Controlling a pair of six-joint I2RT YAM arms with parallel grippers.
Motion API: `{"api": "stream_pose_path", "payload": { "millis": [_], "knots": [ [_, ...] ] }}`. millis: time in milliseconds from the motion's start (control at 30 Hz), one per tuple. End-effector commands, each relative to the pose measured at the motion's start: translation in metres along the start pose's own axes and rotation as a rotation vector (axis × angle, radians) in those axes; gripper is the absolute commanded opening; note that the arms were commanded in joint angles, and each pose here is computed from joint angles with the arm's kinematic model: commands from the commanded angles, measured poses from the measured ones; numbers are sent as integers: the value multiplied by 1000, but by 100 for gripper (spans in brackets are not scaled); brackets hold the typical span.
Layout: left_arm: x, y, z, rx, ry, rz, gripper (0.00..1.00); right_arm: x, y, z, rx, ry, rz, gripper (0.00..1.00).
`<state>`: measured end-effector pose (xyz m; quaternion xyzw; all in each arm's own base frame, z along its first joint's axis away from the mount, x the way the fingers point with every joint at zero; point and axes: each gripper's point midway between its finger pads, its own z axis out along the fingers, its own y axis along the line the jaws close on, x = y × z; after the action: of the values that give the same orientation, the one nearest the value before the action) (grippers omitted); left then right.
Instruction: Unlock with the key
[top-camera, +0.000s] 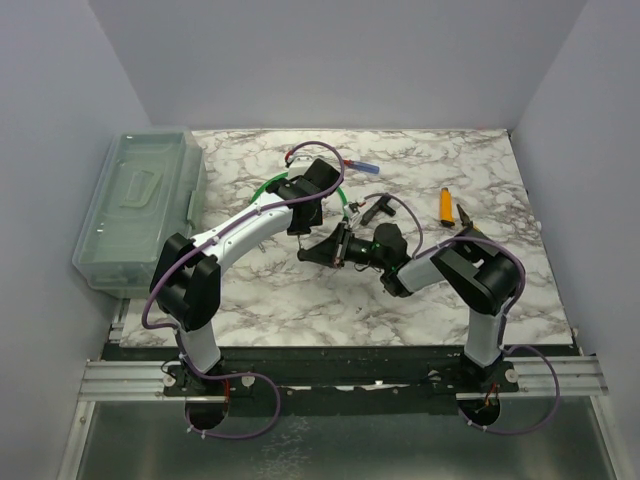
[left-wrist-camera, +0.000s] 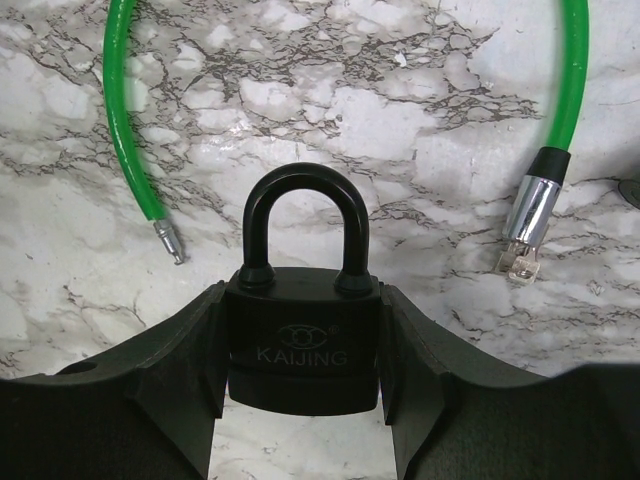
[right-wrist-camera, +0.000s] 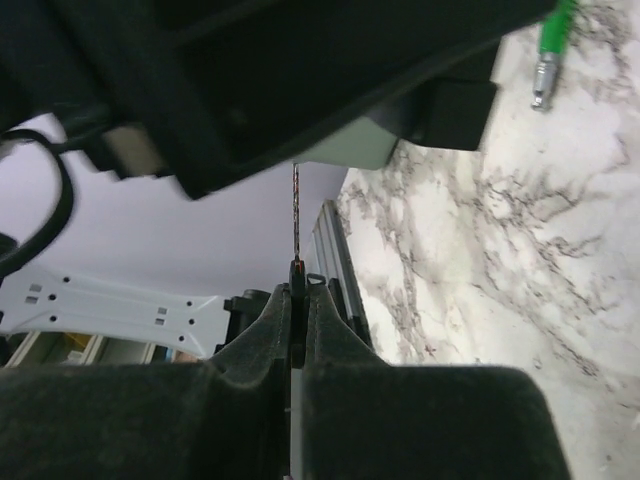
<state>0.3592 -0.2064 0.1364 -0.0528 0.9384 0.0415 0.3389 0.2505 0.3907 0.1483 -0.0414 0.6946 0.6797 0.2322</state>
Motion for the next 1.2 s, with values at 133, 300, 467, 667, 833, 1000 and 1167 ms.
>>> {"api": "stream_pose_path", "payload": {
  "millis": [133,300,467,667,833,1000,1167],
  "knots": [
    [-25,-8,-17,63,-59,-62,0,4,-31,6,107,-5,18,0],
    [-24,-10,-19,76,-53,-64,0,1,-33,10,115,-6,12,0],
    [-22,-12,-19,87,-42,-64,0,-2,-38,13,131,-13,10,0],
    [-21,-13,-19,94,-38,-66,0,-4,-41,17,143,-12,11,0],
    [-20,-12,-18,88,-39,-56,0,-2,-46,13,173,-11,12,0],
    [-20,-12,-17,87,-37,-54,0,-2,-47,10,185,-18,10,0],
    [-20,-12,-18,90,-37,-52,0,-5,-42,12,177,-22,-3,0]
  ]
}}
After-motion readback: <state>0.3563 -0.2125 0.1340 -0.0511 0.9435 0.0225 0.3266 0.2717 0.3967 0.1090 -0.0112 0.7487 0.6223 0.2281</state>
